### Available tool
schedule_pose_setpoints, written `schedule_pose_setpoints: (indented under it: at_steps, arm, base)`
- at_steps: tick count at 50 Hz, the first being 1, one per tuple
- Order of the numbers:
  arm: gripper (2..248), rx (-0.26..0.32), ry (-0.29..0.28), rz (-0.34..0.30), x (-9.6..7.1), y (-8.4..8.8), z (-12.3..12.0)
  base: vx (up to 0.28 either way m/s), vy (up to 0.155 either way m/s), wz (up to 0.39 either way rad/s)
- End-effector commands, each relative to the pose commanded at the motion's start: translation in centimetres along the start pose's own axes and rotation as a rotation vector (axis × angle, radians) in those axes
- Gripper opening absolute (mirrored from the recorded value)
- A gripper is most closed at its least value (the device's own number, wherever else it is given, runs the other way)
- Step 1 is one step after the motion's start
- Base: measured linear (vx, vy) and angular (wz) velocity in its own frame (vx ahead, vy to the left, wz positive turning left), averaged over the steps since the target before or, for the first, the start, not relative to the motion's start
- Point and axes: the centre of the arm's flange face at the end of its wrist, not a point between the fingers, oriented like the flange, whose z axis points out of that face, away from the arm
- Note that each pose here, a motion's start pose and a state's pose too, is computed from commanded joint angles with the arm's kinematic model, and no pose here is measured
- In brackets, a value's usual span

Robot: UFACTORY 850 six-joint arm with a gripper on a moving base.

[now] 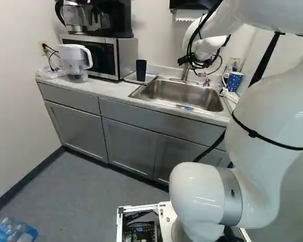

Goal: Rinse the cup and place it in the tray

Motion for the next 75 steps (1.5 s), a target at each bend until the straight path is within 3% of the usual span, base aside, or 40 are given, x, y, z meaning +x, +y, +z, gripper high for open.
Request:
schedule_pose_setpoints:
  at_steps: [28, 58, 75]
  arm:
    - [247, -0.002, -0.198, 0.007, -3.2, 0.5, -2.5]
    - [247, 0.008, -0.438, 0.008, -5.3, 0.4, -3.2]
    - [247, 0.009, -0.459, 0.008, -5.4, 0.4, -3.3]
  base:
    - [0.0, 0.0, 0.0]
    - [0.0, 0.0, 0.0]
    - [0.0, 0.0, 0.0]
